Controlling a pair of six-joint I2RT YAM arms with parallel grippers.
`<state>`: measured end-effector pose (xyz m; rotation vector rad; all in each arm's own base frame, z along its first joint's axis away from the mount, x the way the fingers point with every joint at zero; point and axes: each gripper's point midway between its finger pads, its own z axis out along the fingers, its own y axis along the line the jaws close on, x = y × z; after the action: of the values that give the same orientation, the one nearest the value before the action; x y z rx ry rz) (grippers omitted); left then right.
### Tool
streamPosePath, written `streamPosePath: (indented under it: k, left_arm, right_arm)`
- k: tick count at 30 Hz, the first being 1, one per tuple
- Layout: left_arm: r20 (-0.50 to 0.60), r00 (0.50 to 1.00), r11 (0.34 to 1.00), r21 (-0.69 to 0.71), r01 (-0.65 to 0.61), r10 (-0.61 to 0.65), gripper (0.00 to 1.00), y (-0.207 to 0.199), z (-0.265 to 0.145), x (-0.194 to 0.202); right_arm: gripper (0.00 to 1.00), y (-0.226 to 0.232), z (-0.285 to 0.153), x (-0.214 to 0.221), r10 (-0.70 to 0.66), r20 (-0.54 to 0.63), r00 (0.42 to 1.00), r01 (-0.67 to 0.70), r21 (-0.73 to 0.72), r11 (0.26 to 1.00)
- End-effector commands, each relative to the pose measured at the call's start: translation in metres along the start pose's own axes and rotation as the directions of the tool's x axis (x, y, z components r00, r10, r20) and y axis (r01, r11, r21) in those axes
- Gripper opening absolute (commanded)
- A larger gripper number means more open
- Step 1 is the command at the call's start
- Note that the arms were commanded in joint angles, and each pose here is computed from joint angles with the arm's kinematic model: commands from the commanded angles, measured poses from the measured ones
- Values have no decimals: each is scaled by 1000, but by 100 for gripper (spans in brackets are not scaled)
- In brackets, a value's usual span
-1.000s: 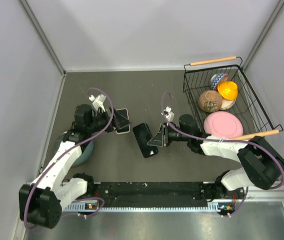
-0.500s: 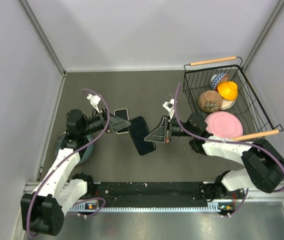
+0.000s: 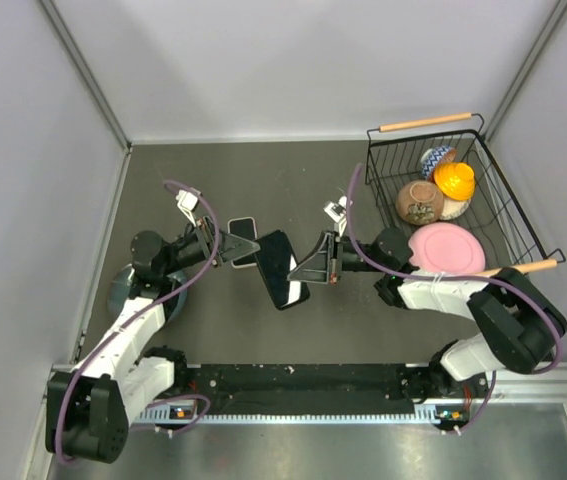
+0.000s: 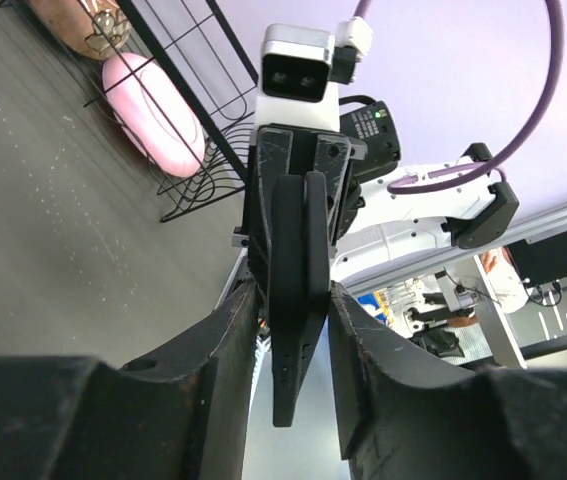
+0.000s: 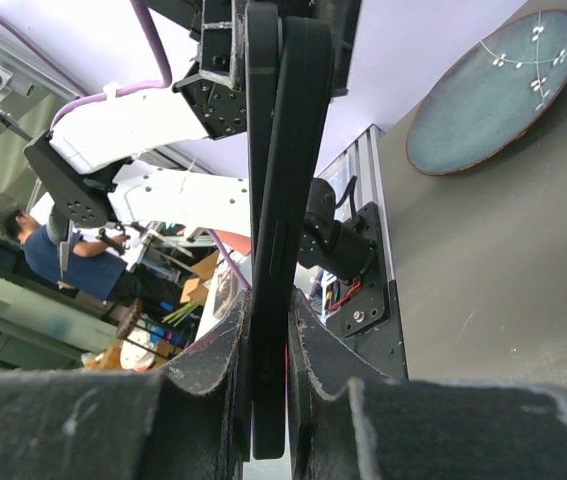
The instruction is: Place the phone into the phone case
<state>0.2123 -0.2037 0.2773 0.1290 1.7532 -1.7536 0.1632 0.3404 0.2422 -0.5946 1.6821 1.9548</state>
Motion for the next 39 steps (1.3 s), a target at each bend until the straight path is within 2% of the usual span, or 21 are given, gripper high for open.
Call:
streamPosePath:
  k: [1,2,3,4,5,6,9,11,12,13,14,15,16,18,22,26,29,30,35,37,39]
  left_arm:
    - [3,999,998,48,-38,38,33,-12,-1,-3]
    - [-3,999,998,49,-35,35,28,-12,0,-2]
    - [-15,999,998,52,-32,33,17,-12,0,0]
    - [-21,999,998,49,-33,34,11,-10,0,0]
    - [-28,999,998,47,-34,35,3,-9,1,1]
    - [-48,998,999,45,-26,29,0,-8,2,4]
    - [-83,994,997,45,-63,67,0,-5,3,10]
    - [-103,993,998,24,-64,66,0,2,3,13]
    - [-106,991,997,29,-73,76,3,-1,2,13]
    - [-110,991,997,30,-67,70,13,-2,2,14]
    - [-110,991,997,34,-68,71,22,-4,2,13]
    - [-108,992,997,36,-67,70,31,-6,2,12]
    - [-105,992,998,35,-60,64,44,-8,2,11]
    - [-98,994,999,30,-46,48,49,-8,3,9]
    - [-62,998,999,25,23,-22,50,-10,5,4]
    - [-69,997,999,28,30,-28,38,-6,5,5]
    - [-80,997,1000,15,22,-21,4,0,5,7]
    - [-86,996,1000,3,24,-24,0,3,7,6]
    - [-157,987,992,-109,-55,38,0,27,4,15]
    - [-187,978,988,-103,-115,94,0,27,4,15]
    - [-209,973,990,-86,-113,93,0,25,4,17]
  right_arm:
    - [5,20,0,-15,-106,52,993,110,-82,991]
    - [9,18,0,-14,-100,47,994,104,-80,991]
    - [11,17,1,-13,-95,47,994,99,-77,992]
    - [15,17,1,-14,-96,48,994,100,-76,992]
    - [23,14,1,-15,-85,52,995,89,-66,994]
    - [26,15,3,-18,-88,58,994,91,-68,994]
    - [40,24,5,-27,-85,84,993,94,-101,990]
    - [41,27,8,-31,-76,90,993,86,-116,990]
    - [36,27,9,-33,-78,91,993,89,-125,988]
    - [31,26,10,-33,-78,91,993,90,-125,988]
    - [20,25,10,-33,-80,91,993,91,-125,988]
    - [16,23,10,-31,-77,88,993,88,-122,989]
    - [13,24,10,-30,-88,87,992,99,-131,986]
    - [8,23,8,-28,-89,85,992,100,-135,986]
    - [7,22,7,-22,-84,72,994,94,-146,985]
    - [9,17,5,-19,-61,77,995,71,-144,987]
    - [14,17,5,-16,-55,70,996,65,-151,986]
    - [18,17,4,-16,-54,70,996,64,-150,987]
    - [53,20,6,-23,-56,92,994,69,-145,987]
    - [56,17,9,-29,-49,99,994,62,-126,990]
    - [56,13,10,-35,-63,111,992,75,-105,992]
